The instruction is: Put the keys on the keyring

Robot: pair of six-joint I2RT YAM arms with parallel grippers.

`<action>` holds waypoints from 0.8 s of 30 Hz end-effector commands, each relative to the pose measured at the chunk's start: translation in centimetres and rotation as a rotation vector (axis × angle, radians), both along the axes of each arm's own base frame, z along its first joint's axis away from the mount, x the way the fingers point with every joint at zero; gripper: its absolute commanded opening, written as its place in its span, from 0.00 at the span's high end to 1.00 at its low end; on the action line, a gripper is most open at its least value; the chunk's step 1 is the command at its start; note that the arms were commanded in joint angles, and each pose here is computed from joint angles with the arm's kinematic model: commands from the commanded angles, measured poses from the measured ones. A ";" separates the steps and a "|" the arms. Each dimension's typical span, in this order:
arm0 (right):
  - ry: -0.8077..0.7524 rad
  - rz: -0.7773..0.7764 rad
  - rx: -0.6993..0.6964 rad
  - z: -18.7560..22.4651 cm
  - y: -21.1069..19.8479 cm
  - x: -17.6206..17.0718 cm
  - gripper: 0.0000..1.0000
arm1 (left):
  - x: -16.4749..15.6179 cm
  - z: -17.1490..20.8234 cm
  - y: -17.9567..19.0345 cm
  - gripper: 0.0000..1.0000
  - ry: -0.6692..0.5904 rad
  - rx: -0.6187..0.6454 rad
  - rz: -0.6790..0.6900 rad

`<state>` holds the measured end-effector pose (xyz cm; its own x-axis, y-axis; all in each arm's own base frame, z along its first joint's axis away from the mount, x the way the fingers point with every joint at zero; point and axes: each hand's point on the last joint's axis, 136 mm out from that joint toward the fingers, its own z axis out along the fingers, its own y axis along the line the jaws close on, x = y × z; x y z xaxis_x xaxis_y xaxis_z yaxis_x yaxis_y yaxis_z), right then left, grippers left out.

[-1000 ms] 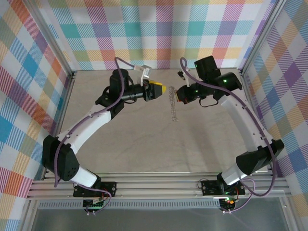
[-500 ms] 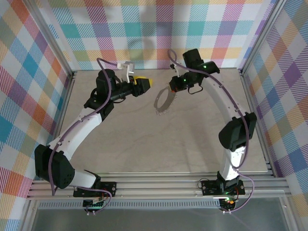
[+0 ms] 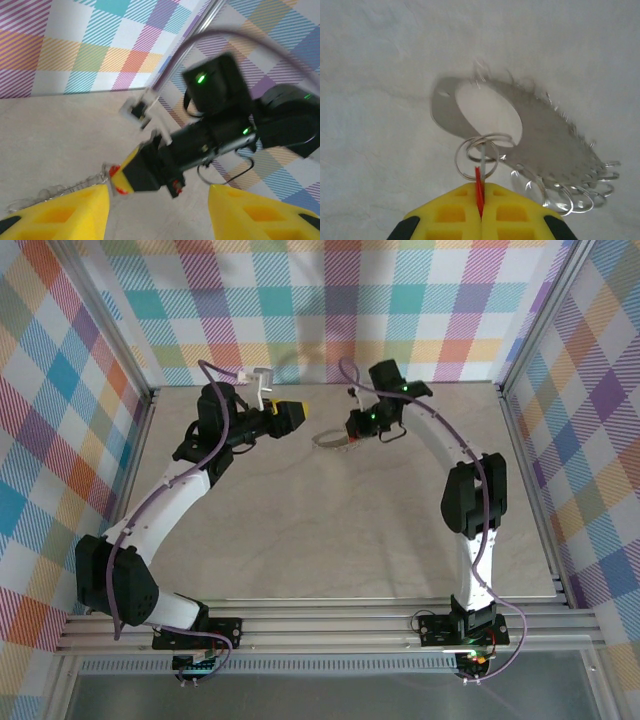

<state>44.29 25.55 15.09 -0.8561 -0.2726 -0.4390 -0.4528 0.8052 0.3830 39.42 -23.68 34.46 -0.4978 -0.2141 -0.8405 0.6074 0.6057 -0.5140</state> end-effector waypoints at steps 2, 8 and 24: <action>0.037 -0.064 0.101 -1.3 0.5 -1.4 1.00 | -0.2 0.5 0.7 0.45 0.001 -0.008 0.015; 0.140 -0.097 0.116 -5.8 0.6 -5.0 1.00 | -1.0 0.0 1.0 0.45 0.033 -0.018 0.020; 0.196 -0.114 0.145 -6.8 0.6 -10.5 0.54 | -1.8 -1.5 1.8 0.44 0.086 -0.013 0.054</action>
<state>34.44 25.63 5.80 -0.9590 -0.1400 -0.2465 -0.2548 0.8065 0.5335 38.11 -22.97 31.58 -0.5856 -0.2281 -0.7778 0.5290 0.6195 -0.5800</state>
